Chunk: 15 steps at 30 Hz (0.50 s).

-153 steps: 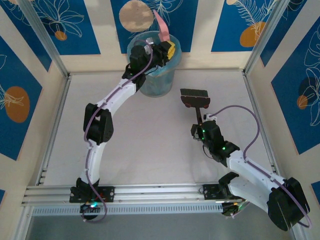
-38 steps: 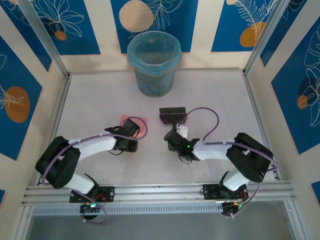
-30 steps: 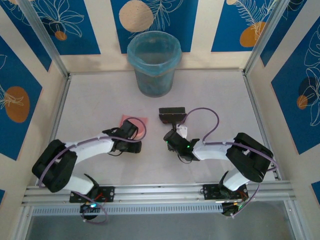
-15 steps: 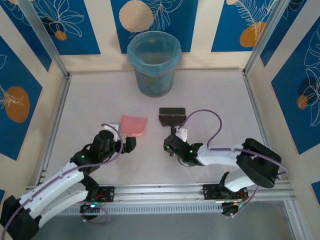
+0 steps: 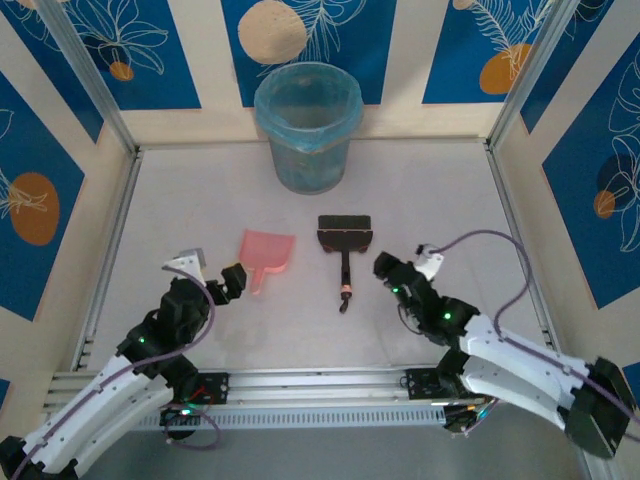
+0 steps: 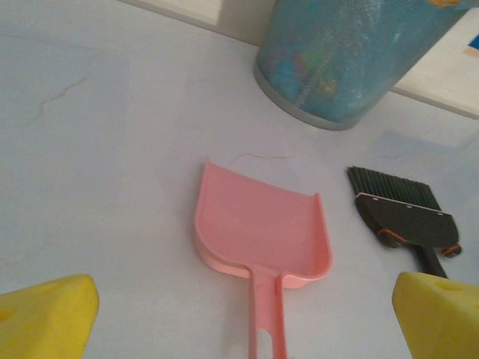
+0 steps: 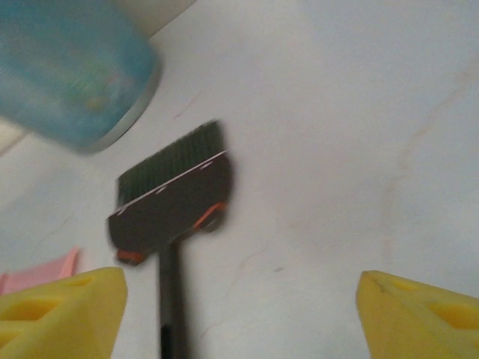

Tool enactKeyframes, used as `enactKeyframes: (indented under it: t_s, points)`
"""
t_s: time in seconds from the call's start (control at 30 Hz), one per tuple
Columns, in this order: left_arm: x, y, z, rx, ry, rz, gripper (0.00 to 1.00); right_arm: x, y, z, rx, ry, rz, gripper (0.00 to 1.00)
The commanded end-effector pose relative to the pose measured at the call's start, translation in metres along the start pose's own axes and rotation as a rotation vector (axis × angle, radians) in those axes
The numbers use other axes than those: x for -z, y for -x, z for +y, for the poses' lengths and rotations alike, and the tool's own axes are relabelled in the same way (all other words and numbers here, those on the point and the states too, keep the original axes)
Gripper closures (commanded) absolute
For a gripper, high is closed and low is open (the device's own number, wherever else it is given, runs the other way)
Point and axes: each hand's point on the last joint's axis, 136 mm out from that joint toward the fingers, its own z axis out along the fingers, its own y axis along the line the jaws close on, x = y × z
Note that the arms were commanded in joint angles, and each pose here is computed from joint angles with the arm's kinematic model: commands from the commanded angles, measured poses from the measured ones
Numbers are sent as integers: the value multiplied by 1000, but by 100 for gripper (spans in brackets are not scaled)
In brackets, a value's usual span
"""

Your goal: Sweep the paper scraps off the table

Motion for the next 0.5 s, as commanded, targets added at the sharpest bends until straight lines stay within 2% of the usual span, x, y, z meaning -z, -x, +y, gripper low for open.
enactKeyframes:
  t_s: [0.0, 0.07, 0.23, 0.33, 0.47]
  points:
    - [2, 36, -3, 16, 46, -87, 0, 1, 2, -26, -31, -38, 23, 10]
    - [-2, 55, -10, 5, 68, -107, 0, 7, 14, -26, -25, -39, -5, 0]
    - [-34, 90, -20, 56, 76, -88, 0, 8, 40, 0, 47, 32, -55, 1]
    - [-59, 110, -13, 153, 48, -93, 0, -3, 57, 13, -22, 75, -17, 1]
    - [-87, 129, 24, 234, 97, -172, 0, -31, 89, 2, -25, 38, -60, 1]
